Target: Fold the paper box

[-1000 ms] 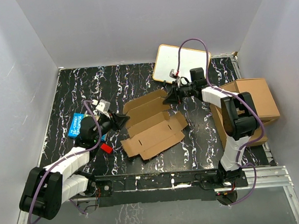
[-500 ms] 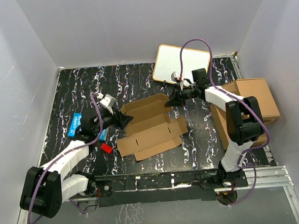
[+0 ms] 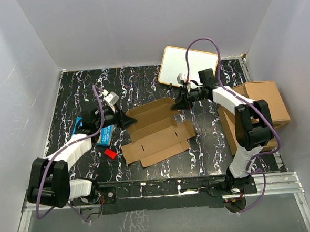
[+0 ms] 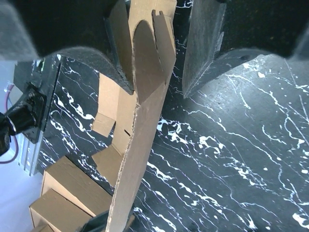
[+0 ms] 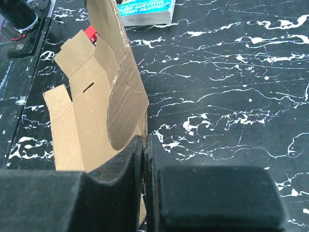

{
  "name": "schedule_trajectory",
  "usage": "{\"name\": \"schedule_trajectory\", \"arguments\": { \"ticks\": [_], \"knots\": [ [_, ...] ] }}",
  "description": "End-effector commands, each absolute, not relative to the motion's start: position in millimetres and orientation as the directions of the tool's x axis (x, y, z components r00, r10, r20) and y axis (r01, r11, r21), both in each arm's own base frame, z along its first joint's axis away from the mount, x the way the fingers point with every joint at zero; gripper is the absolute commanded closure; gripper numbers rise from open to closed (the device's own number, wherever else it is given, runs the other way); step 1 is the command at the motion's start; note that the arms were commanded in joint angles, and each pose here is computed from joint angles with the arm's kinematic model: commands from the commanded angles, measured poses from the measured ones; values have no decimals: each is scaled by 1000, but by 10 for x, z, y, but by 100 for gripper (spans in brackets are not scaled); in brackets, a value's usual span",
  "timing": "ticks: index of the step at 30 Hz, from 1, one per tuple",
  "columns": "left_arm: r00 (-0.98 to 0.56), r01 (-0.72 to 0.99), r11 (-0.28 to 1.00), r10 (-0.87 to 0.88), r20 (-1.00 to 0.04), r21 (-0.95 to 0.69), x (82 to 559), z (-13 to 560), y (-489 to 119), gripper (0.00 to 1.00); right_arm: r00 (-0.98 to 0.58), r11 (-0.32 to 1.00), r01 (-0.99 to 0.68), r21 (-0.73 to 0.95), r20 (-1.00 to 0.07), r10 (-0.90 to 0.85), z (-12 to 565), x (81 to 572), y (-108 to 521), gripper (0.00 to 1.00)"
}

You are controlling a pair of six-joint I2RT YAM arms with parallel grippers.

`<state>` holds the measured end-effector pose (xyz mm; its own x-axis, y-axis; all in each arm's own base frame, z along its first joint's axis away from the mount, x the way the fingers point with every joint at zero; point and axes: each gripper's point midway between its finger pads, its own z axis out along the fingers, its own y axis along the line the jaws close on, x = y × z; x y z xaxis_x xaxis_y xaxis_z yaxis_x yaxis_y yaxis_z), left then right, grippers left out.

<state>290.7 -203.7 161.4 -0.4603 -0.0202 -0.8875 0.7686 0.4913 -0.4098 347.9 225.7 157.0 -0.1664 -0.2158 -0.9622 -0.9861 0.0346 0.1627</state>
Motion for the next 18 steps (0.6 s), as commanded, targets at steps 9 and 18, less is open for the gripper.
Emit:
{"name": "schedule_trajectory", "arguments": {
  "ticks": [9,18],
  "knots": [
    [-442,825,375,-38,-896,-423,2897,1785,-2179,88,-68,-18,-997,73,-978,-195,1757,3524,2371,92],
    [-359,812,484,-29,-933,-327,2905,1801,-2051,100,-115,47,-993,107,-964,-241,1800,3537,2281,60]
  ]
}}
